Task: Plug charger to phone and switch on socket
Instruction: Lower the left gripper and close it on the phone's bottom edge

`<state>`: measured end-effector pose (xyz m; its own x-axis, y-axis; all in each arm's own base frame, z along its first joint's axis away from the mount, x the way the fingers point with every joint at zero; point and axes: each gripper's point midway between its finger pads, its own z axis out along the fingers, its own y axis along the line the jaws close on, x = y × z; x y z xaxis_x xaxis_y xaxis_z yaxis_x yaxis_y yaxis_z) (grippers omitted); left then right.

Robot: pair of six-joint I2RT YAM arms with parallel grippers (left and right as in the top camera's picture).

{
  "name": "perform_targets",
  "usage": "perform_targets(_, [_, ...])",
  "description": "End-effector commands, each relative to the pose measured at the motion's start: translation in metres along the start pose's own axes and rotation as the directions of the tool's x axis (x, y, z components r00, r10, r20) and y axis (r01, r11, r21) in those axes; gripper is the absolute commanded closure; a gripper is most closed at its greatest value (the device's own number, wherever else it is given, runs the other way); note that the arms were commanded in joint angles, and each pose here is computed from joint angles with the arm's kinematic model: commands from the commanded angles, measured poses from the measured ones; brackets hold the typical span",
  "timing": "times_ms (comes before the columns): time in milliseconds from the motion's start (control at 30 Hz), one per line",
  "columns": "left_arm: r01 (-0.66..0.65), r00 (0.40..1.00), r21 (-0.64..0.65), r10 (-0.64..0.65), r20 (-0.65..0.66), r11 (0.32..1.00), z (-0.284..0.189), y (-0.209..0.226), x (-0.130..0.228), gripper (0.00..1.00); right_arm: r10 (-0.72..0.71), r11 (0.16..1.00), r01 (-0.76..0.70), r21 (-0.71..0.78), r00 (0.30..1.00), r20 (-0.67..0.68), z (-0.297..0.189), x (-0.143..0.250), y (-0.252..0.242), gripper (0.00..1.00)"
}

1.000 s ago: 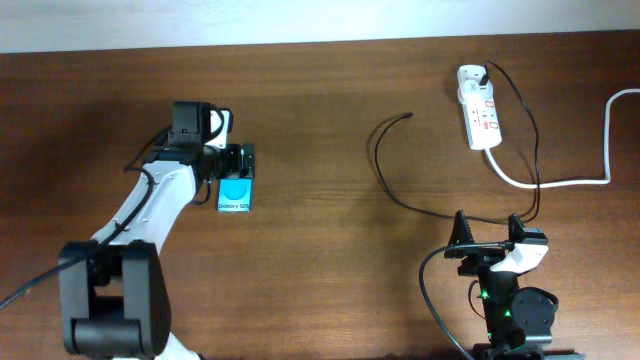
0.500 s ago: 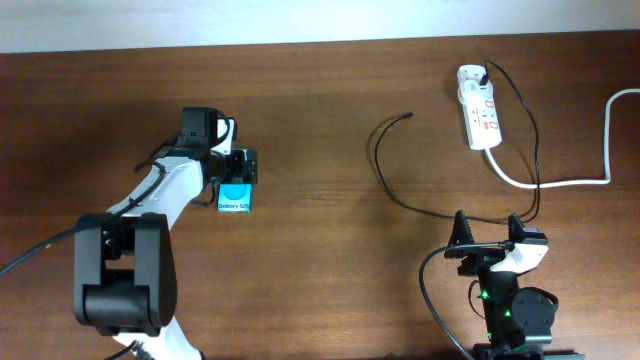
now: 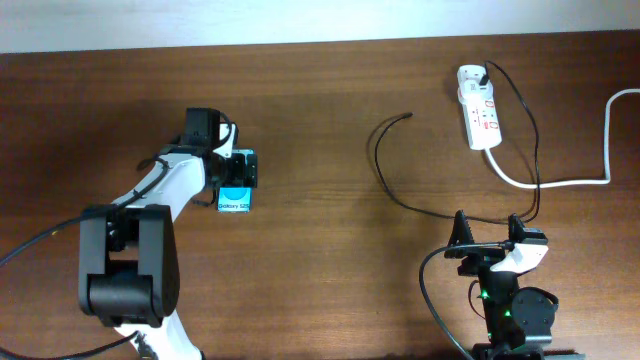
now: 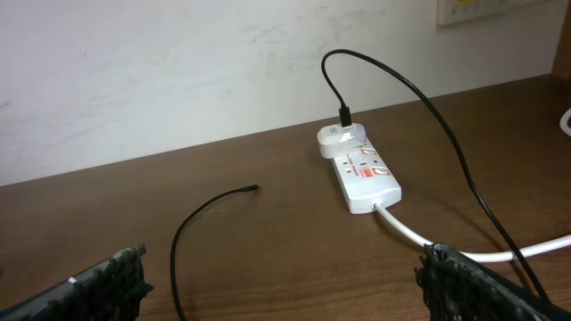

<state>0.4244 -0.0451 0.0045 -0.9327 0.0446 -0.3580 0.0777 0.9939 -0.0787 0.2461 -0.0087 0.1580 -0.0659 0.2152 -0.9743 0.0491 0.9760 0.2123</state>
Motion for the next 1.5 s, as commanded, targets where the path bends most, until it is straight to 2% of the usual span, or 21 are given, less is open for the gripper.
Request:
perform_targets(0, [0.013, 0.997, 0.003, -0.013, -0.08, 1.0, 0.011, 0.002, 0.021, 0.01, 0.003, 1.0, -0.003, -0.011, 1.0, -0.009, 0.0, 0.003, 0.002, 0.02])
perform_targets(300, [0.005, 0.994, 0.0, -0.005, -0.113, 1.0, 0.01, -0.002, 0.029, 0.01, 0.003, 1.0, -0.003, -0.011, 1.0, -0.009, 0.0, 0.003, 0.002, 0.02])
perform_targets(500, [-0.078, 0.989, -0.138, 0.059, -0.137, 0.987, 0.01, -0.001, 0.035, 0.01, 0.004, 1.0, -0.004, -0.011, 1.0, -0.009, 0.0, 0.003, 0.002, 0.02])
perform_targets(833, [-0.004, 0.99, -0.146, -0.017, -0.141, 0.989, 0.012, -0.002, 0.043, 0.01, 0.003, 1.0, -0.003, -0.011, 1.0, -0.009, 0.0, 0.003, 0.002, 0.02])
perform_targets(1467, [-0.001, 0.992, -0.123, -0.015, -0.123, 0.992, 0.014, -0.007, 0.038, 0.01, 0.003, 1.0, -0.003, -0.011, 1.0, -0.009, 0.0, 0.003, 0.002, 0.02])
